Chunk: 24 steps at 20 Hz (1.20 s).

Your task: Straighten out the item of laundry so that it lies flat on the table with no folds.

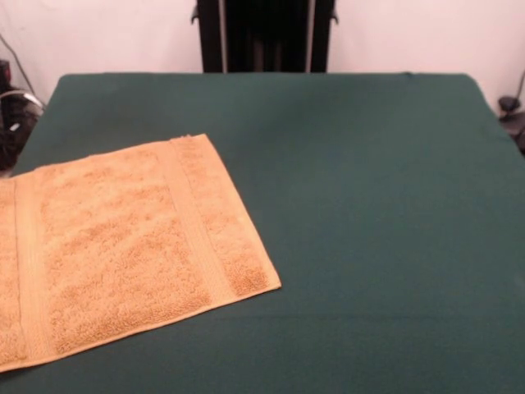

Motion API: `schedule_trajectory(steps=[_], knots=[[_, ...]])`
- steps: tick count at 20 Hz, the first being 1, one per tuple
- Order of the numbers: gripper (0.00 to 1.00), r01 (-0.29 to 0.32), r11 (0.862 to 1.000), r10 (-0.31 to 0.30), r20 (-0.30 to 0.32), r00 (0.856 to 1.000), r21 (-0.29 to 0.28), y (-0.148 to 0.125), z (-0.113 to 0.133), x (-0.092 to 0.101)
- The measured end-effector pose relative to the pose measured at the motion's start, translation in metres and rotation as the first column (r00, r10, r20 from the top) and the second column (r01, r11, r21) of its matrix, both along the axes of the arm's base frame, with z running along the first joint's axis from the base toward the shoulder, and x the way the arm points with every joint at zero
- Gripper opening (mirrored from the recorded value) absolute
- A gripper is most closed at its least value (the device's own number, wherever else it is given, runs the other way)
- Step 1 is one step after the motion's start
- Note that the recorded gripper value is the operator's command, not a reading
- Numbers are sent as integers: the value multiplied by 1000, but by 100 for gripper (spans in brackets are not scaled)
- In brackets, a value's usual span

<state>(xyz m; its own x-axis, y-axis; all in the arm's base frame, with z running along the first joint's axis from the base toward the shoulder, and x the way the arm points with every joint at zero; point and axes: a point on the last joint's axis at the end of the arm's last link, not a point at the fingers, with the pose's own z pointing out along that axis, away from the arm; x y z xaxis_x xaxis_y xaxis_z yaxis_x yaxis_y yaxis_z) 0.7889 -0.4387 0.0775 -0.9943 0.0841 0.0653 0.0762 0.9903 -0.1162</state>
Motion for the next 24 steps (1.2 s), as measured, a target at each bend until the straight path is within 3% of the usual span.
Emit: schedule_trajectory(steps=[3, 8, 16, 24], knots=[[100, 3, 1000, -3, 15, 1000, -16, -5, 16, 3], [100, 6, 1000, -6, 13, 1000, -16, -6, 14, 2], [100, 1, 1000, 0, -16, 1000, 26, 6, -21, -5], [100, -49, 996, 52, -31, 998, 78, 37, -46, -5]])
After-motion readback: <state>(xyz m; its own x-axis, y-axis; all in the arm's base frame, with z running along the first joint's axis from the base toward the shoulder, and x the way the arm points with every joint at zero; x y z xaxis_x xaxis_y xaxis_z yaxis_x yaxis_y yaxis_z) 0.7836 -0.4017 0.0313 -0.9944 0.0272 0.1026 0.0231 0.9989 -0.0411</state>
